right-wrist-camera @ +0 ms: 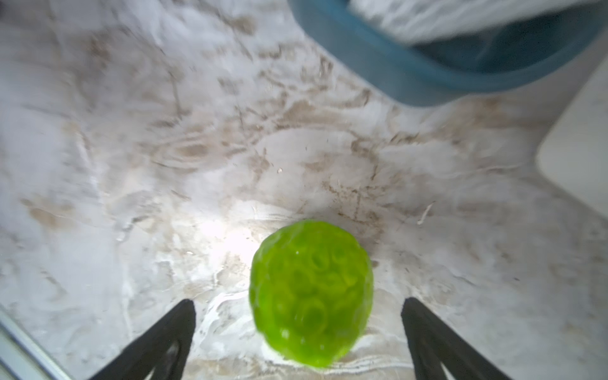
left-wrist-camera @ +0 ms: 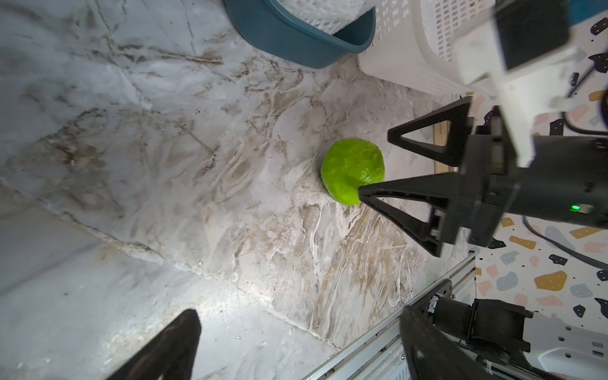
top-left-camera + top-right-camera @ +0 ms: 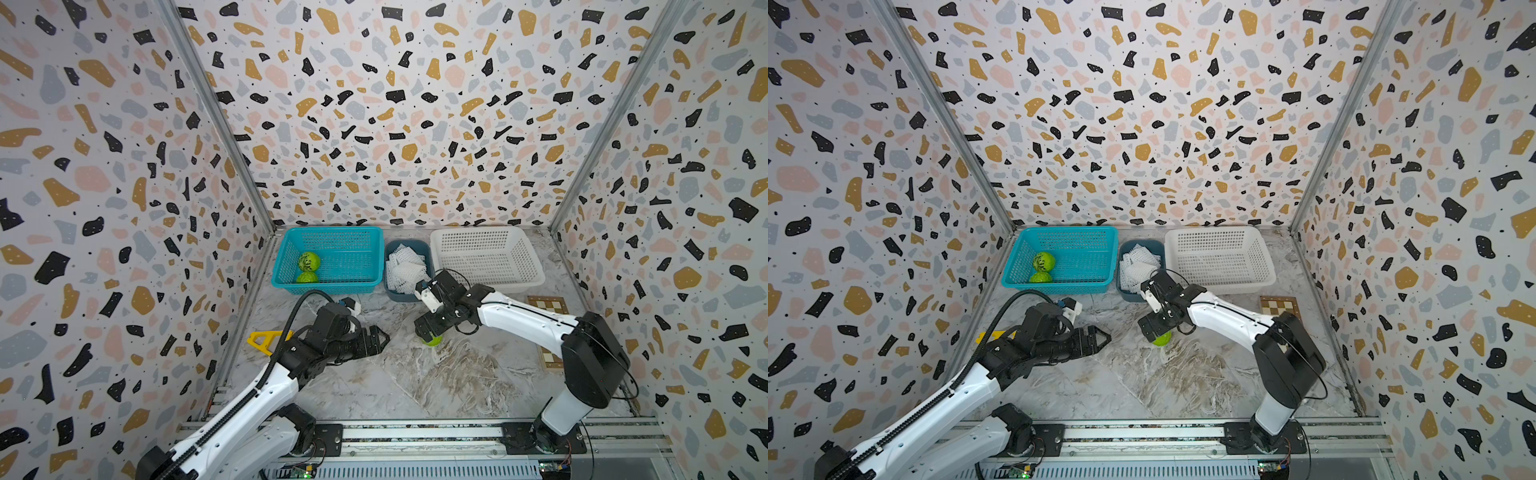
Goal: Sleeve custard apples in foam nets
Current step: Place the custard apple at the center of the board, then pick up the foam net from the storage box.
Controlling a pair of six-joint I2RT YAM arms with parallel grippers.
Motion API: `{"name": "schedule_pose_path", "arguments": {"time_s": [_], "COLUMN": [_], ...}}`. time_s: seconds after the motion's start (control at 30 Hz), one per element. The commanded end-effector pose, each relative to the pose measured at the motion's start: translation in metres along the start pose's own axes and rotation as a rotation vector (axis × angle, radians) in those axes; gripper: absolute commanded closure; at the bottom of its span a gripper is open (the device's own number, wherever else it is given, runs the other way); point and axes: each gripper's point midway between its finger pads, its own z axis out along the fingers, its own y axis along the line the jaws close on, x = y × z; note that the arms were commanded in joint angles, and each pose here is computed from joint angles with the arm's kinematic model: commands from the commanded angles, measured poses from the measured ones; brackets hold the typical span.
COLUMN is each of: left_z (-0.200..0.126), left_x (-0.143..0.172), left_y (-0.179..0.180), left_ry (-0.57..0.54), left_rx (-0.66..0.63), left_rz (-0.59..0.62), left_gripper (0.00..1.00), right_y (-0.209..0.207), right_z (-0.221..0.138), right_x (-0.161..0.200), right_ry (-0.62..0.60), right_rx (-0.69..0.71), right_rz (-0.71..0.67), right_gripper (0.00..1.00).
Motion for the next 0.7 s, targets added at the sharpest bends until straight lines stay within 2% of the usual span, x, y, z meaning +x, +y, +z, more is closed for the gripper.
{"name": "schedule_pose_path", "arguments": {"time_s": [0.0,0.3,0.67], "left_z": [-0.006,0.012,0.070], "left_x": [-0.017,-0.049,-0.107], "left_y": [-0.013,-0.034,-0.074], "left_ry": [-0.032,0.004,0.039], "left_rx": [0.006,-0.031,-0.173], "left_rz": [0.032,0.064,0.226], "left_gripper": [0.14,0.39,0.39], "right_y": [-0.003,-0.034,-0.049], "right_z": [-0.036,-0.094,-0.091], "right_x": [-0.013,-0.002,0.038], "right_ry": [-0.131,-0.419,-0.465], "right_rx": [0.020,-0.008,-0.022], "right_rz": [0.041,0.200,0.264], "right_gripper": [0.00,0.11,0.16]}}
